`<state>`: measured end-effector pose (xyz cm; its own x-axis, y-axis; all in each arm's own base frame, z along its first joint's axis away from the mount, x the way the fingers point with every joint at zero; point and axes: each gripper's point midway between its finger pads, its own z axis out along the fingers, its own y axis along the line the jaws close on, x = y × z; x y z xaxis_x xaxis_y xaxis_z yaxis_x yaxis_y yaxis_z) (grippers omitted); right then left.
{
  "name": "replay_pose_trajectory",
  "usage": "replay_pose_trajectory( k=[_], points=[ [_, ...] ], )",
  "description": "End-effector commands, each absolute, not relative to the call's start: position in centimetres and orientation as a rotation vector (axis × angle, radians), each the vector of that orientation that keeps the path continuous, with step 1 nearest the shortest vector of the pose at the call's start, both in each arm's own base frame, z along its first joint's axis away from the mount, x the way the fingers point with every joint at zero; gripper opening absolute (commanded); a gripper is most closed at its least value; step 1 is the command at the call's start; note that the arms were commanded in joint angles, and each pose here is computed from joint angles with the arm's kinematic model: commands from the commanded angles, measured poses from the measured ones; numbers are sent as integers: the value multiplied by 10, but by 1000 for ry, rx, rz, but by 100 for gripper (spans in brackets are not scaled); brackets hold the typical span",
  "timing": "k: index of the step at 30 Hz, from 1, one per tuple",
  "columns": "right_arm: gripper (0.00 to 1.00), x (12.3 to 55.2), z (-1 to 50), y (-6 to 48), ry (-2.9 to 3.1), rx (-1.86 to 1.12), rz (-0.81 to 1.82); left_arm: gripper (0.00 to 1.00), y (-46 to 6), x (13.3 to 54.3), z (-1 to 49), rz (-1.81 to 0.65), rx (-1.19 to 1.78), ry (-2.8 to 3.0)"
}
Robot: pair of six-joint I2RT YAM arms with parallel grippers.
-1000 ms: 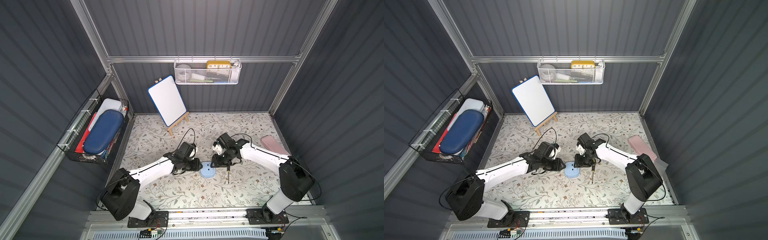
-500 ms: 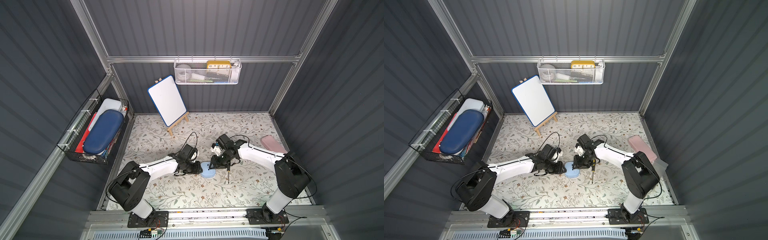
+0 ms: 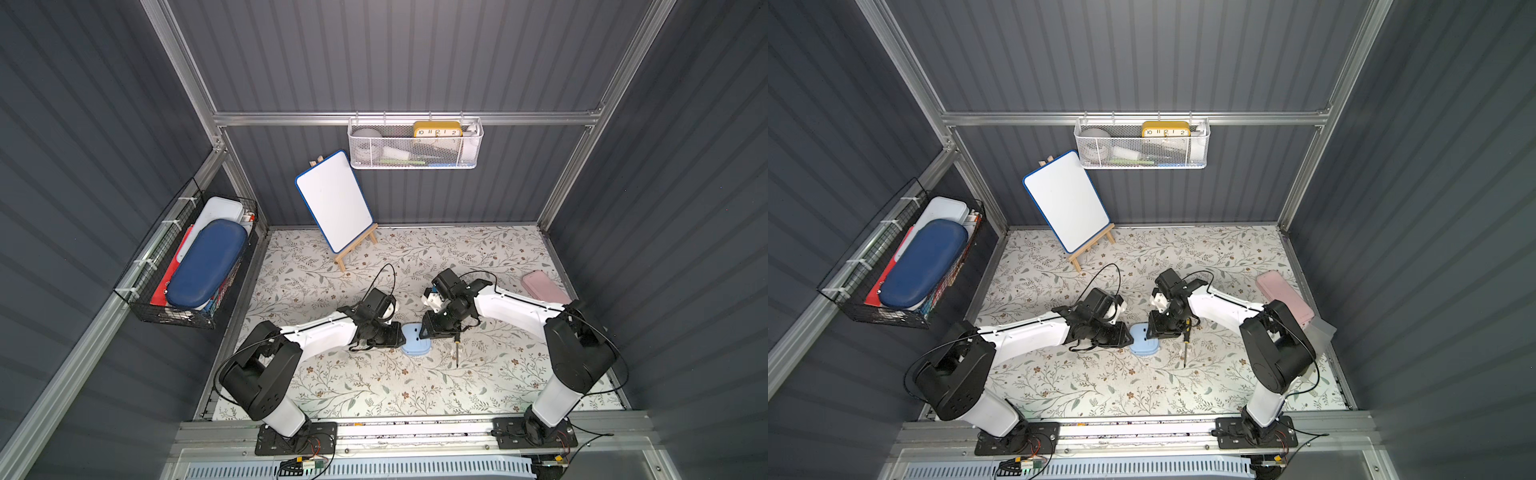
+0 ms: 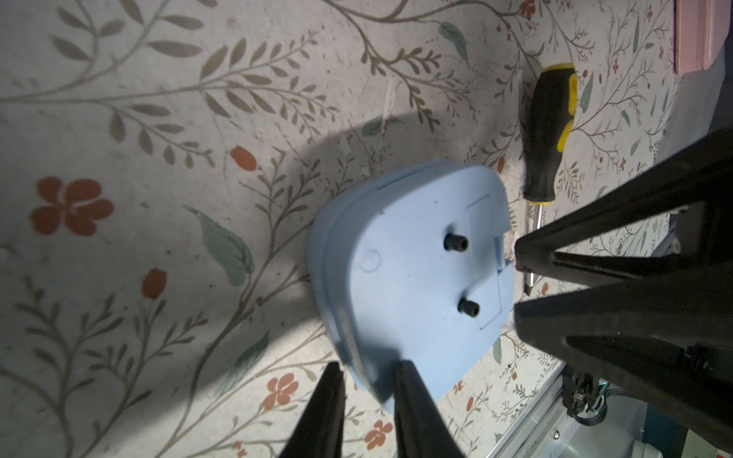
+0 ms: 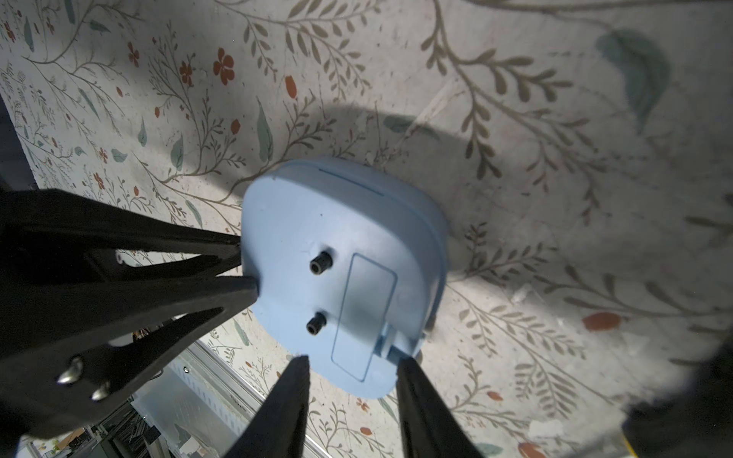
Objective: Remove the battery from the alarm
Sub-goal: Remove the cover from the alarm.
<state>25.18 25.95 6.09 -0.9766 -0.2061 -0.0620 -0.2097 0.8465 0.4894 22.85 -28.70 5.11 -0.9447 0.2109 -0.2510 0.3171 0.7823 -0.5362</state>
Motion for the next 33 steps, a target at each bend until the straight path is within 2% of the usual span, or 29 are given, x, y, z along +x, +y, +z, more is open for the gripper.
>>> replay_pose_trajectory(
  k=[1, 17, 27, 33],
  points=[
    [42, 251, 56, 259, 3023, -318, 808, 27, -291, 230, 51, -880, 457, 2789],
    [40, 252, 45, 258, 3037, -282, 797, 25, -296, 230, 56, -920, 475, 2772],
    [40, 245, 28, 247, 3079, -293, 581, 23, -299, 229, 58, -951, 478, 2764],
    [40, 251, 38, 242, 3060, -248, 504, 23, -298, 229, 58, -942, 469, 2766]
  ],
)
